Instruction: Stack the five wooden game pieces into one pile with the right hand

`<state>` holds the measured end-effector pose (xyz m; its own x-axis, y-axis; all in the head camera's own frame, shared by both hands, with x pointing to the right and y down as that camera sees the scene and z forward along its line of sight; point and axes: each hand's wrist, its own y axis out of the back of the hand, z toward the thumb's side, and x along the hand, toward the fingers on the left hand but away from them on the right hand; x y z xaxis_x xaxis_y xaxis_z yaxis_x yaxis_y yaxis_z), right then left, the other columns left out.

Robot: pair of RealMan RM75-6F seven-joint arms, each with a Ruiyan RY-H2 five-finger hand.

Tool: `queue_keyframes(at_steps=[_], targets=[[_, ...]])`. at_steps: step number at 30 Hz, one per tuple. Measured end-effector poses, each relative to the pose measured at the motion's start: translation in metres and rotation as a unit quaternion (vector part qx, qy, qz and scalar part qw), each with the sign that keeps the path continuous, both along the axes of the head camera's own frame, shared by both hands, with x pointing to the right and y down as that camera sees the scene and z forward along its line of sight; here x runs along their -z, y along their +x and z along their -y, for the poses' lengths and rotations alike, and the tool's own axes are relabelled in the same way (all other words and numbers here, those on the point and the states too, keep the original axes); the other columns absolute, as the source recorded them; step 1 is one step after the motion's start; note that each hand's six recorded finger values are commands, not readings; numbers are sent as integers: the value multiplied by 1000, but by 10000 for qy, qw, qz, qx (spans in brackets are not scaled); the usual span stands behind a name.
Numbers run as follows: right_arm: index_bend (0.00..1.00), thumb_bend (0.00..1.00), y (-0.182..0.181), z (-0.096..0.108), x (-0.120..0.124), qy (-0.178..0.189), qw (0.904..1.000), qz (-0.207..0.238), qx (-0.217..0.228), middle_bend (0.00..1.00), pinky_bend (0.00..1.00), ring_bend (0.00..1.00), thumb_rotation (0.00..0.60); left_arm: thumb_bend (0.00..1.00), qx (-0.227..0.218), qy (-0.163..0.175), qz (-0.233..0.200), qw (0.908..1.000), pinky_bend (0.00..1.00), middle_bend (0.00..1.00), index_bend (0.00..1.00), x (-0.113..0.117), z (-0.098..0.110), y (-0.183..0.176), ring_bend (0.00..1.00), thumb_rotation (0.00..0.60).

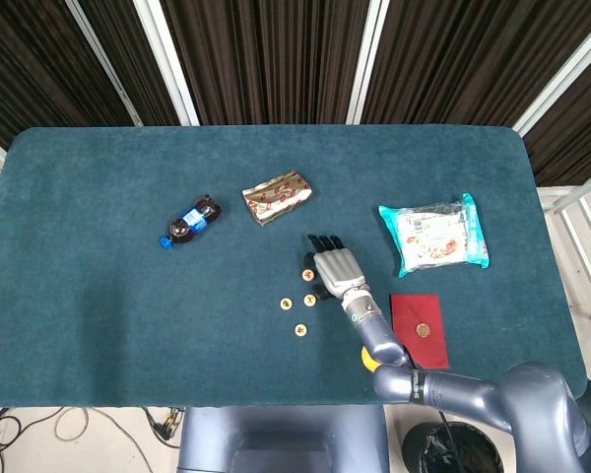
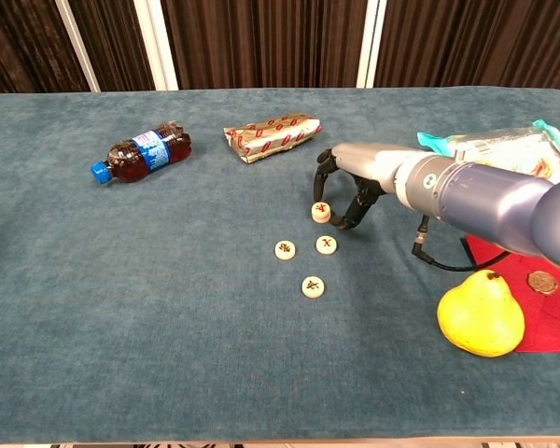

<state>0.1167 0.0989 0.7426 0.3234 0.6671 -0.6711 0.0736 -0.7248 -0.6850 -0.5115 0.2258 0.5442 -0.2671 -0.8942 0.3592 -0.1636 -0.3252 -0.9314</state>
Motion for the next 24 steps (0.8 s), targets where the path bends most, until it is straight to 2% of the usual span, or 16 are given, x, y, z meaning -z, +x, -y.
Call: queue_keyframes(at_steps=[7,12,17,24], targets=[[307,439,3,4,14,64,9999,127,-67,0,0,0,600,591,3,-2,2,10000,0,0,99,0,0,0,0,600],[304,438,5,-2,34,142,9994,325,-6,0,0,0,600,591,13,4,-1,10000,0,0,99,0,0,0,0,600],[304,438,11,-17,51,330,9981,465,230,0,0,0,600,591,14,4,-3,10000,0,0,99,0,0,1,0,600],[304,438,17,-48,60,680,9938,638,612,0,0,0,600,591,31,2,-6,10000,0,0,99,0,-1,1,0,600]])
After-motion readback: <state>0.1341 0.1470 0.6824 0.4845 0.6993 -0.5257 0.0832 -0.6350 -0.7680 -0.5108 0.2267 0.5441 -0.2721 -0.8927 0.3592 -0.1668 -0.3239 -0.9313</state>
